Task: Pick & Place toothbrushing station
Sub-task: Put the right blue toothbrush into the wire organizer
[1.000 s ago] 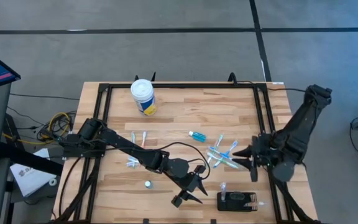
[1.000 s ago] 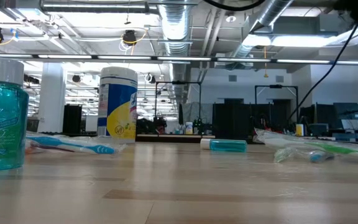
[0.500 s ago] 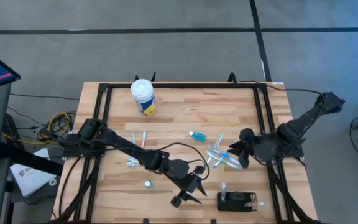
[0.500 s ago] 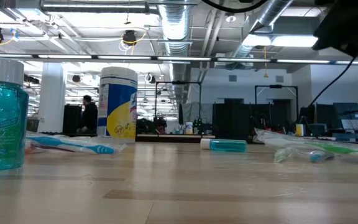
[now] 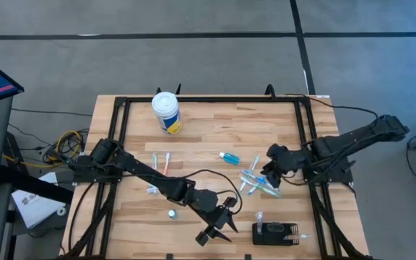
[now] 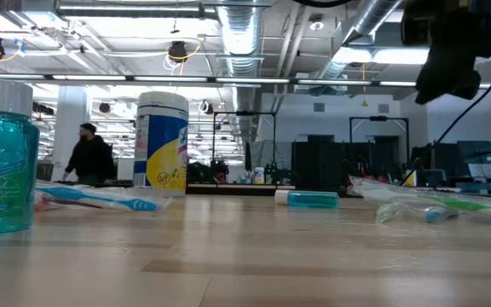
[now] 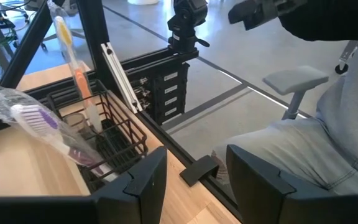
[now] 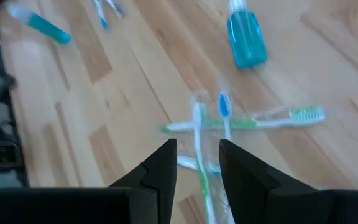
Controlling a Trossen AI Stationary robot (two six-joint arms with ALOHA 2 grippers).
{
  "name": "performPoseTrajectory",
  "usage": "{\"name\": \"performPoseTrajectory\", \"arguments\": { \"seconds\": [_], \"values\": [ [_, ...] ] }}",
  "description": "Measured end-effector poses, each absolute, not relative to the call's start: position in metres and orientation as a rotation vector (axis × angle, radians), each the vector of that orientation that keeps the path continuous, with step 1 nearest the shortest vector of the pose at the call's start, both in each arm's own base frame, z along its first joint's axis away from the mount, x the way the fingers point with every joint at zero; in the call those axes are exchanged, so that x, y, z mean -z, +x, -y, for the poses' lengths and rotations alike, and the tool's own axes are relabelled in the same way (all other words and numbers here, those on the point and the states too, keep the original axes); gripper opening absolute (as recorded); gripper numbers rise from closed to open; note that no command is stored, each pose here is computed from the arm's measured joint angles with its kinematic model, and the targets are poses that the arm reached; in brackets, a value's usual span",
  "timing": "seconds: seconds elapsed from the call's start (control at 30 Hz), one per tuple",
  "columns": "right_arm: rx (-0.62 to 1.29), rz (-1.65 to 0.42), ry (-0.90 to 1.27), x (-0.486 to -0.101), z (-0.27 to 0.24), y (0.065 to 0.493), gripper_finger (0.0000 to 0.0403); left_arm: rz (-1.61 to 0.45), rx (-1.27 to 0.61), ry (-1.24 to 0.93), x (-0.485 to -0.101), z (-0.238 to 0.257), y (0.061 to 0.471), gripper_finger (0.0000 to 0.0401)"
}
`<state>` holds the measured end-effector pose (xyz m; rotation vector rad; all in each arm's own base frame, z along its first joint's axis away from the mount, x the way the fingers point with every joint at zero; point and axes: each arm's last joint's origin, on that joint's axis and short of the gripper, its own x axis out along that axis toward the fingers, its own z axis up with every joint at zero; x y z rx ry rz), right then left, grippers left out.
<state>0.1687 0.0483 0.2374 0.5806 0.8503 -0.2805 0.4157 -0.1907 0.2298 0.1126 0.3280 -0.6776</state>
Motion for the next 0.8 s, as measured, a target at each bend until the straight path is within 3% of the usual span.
{"name": "performPoseTrajectory", "arguments": {
  "seconds": [0.6,0.8],
  "values": [
    [0.316,-1.078,0.516,-0.192,-0.035,0.210,0.0111,-0.326,0.677,0.109,-0.230,0.191,0.416,0.0159],
    [0.267,-1.060,0.495,-0.182,-0.033,0.225,0.0111,-0.325,0.677,0.109,-0.230,0.191,0.416,0.0159]
  ]
}}
